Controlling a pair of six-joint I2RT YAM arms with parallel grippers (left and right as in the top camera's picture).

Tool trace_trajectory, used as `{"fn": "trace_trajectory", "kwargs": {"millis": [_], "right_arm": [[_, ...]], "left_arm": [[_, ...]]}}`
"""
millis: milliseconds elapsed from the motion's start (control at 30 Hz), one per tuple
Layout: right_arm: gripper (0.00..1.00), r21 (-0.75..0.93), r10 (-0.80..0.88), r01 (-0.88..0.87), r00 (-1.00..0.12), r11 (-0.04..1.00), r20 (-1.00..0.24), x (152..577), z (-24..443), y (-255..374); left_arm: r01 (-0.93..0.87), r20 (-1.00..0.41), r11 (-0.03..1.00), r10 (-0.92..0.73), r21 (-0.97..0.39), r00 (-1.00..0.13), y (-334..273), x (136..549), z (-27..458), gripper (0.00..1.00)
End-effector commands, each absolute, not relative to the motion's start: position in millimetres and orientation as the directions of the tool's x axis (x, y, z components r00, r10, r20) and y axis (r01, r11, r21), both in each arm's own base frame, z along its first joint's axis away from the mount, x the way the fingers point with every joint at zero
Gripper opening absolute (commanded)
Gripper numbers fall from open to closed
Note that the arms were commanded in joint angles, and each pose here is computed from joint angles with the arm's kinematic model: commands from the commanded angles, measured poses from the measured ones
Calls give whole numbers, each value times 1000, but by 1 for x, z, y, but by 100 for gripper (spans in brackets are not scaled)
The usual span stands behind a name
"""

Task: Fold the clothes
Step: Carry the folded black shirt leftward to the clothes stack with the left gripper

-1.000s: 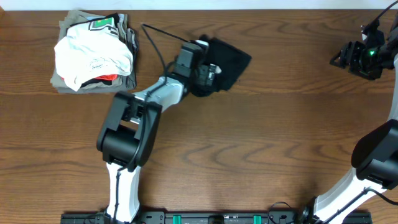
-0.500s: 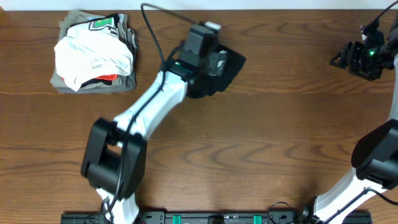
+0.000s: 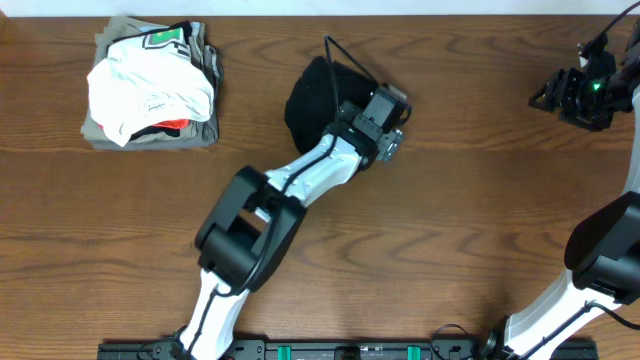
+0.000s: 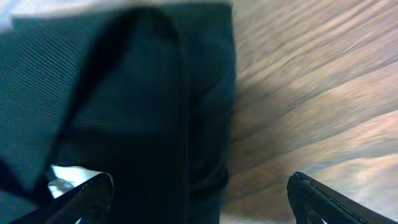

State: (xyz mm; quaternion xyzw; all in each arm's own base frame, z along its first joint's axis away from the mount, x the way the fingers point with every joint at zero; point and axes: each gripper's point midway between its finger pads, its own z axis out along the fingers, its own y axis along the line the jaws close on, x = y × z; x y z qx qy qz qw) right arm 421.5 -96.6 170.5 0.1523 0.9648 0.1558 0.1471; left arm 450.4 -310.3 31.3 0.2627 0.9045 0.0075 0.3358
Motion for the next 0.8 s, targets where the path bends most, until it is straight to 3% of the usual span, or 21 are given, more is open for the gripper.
{"fn": "trace_trajectory", "kwargs": {"millis": [0, 333, 500, 567, 600, 633, 667, 733, 767], "right_arm": [[66, 342, 289, 193, -921, 920, -259, 424, 178, -82], [67, 339, 278, 181, -924, 923, -263, 424, 178, -81], [67, 339, 277, 181, -924, 923, -263, 424, 178, -81], [67, 339, 277, 181, -924, 923, -263, 424, 178, -81], [67, 339, 277, 181, -924, 923, -263, 424, 178, -81], [67, 339, 277, 180, -924, 923, -264, 424, 178, -81], [67, 339, 277, 180, -924, 923, -264, 424, 178, -81], [66, 339, 277, 180, -924, 923, -264, 424, 178, -81], [66, 339, 277, 181, -924, 923, -263, 424, 178, -81]], "left_arm": [[452, -613, 862, 489, 229, -621, -307, 458, 33, 91], [431, -603, 863, 495, 261, -625, -304, 464, 9, 91], [449, -553, 817, 576, 362, -602, -295, 469, -20, 88], [454, -531, 798, 602, 396, -596, -290, 469, -27, 76], [456, -521, 791, 612, 408, -594, -289, 469, -29, 63], [455, -516, 785, 619, 420, -592, -287, 470, -29, 41], [441, -519, 787, 617, 432, -592, -285, 471, -27, 30], [409, -523, 787, 614, 461, -591, -280, 475, -20, 19], [390, -526, 787, 612, 478, -591, -277, 477, -15, 6]]}}
